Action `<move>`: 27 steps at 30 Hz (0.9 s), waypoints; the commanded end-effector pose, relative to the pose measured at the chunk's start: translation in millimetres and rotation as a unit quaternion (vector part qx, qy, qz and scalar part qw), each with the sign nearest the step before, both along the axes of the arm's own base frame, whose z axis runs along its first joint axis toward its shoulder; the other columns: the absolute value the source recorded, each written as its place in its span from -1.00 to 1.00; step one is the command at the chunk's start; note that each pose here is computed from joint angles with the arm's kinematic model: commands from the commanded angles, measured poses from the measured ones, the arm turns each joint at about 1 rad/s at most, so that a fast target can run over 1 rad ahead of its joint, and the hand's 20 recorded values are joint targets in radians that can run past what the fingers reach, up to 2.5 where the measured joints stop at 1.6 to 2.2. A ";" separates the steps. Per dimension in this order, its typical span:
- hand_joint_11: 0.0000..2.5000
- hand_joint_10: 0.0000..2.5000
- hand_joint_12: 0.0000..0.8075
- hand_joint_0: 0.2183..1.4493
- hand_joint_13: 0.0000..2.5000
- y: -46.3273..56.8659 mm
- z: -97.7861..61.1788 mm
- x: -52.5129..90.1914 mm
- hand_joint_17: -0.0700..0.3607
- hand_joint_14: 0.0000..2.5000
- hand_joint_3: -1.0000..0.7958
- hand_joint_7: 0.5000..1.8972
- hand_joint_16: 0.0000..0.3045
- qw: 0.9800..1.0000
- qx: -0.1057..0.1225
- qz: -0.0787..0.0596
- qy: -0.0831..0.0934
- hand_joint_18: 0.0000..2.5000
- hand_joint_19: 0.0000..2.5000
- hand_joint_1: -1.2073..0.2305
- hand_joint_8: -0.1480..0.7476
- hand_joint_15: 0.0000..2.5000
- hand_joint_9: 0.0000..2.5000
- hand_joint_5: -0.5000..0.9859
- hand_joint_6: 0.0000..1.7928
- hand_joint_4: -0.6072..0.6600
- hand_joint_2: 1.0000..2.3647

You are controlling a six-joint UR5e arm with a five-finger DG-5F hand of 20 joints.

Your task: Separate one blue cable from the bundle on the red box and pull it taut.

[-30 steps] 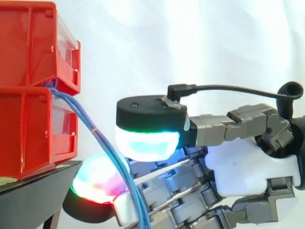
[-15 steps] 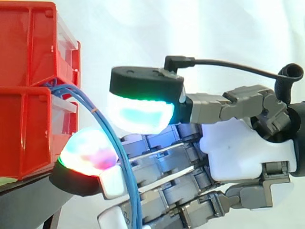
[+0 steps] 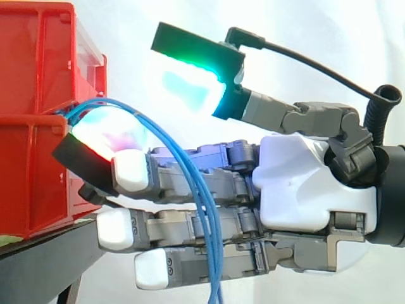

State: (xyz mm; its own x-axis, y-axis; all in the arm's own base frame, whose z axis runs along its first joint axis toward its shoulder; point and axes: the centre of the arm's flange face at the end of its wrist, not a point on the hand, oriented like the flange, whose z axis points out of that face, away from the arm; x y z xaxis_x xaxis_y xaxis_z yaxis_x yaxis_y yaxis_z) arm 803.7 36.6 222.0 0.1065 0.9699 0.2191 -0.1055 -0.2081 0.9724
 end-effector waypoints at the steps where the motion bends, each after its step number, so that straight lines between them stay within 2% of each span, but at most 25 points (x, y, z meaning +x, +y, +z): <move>1: -0.58 -0.99 -0.12 -0.41 -0.41 -1.0 0.2 0.7 -0.24 -0.98 -0.27 -0.45 -0.73 1.000 0.003 0.000 -0.004 -0.44 -0.62 -0.36 -0.20 -0.58 -0.30 -0.52 -0.20 0.24 -0.98; 4: -0.58 -0.99 -0.13 -0.38 -0.41 -5.0 0.0 -0.5 -0.25 -0.98 -0.21 -0.60 -0.73 1.000 0.002 -0.002 0.002 -0.44 -0.62 -0.38 -0.20 -0.57 -0.30 -0.54 -0.12 0.22 -0.98; 9: -0.57 -0.99 -0.13 -0.38 -0.41 -7.6 -0.8 -1.7 -0.25 -0.98 -0.19 -0.62 -0.73 1.000 -0.001 -0.002 0.011 -0.44 -0.62 -0.37 -0.21 -0.57 -0.31 -0.55 -0.10 0.24 -0.98; 13: -0.58 -0.99 -0.12 -0.43 -0.41 -11.1 -5.1 -5.4 -0.24 -0.98 -0.26 -0.57 -0.73 1.000 -0.007 -0.004 0.030 -0.44 -0.62 -0.33 -0.20 -0.57 -0.31 -0.53 -0.16 0.25 -0.98; 17: -0.57 -0.99 -0.12 -0.43 -0.41 -19.9 -11.1 -11.2 -0.24 -0.98 -0.27 -0.55 -0.73 0.998 -0.023 -0.009 0.060 -0.44 -0.62 -0.32 -0.20 -0.58 -0.31 -0.53 -0.16 0.23 -0.98; 20: -0.57 -0.99 -0.12 -0.42 -0.41 -23.9 -12.8 -14.4 -0.25 -0.98 -0.22 -0.59 -0.73 0.997 -0.028 -0.009 0.075 -0.44 -0.61 -0.32 -0.20 -0.58 -0.31 -0.54 -0.10 0.21 -0.98; 24: -0.57 -0.99 -0.13 -0.40 -0.41 -29.1 -2.9 -11.4 -0.25 -0.98 -0.13 -0.60 -0.73 0.996 -0.031 -0.012 0.078 -0.44 -0.62 -0.33 -0.20 -0.57 -0.31 -0.56 -0.05 0.19 -0.97; 27: -0.57 -0.99 -0.13 -0.39 -0.41 -31.8 10.2 -6.9 -0.25 -0.98 -0.10 -0.64 -0.73 0.996 -0.044 -0.015 0.077 -0.44 -0.62 -0.35 -0.20 -0.57 -0.32 -0.57 -0.01 0.16 -0.97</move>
State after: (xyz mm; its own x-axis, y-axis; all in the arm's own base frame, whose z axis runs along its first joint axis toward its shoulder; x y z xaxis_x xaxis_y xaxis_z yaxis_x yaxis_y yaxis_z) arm 793.8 7.3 222.1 0.1584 0.9787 0.1305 0.0409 -0.1386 0.9895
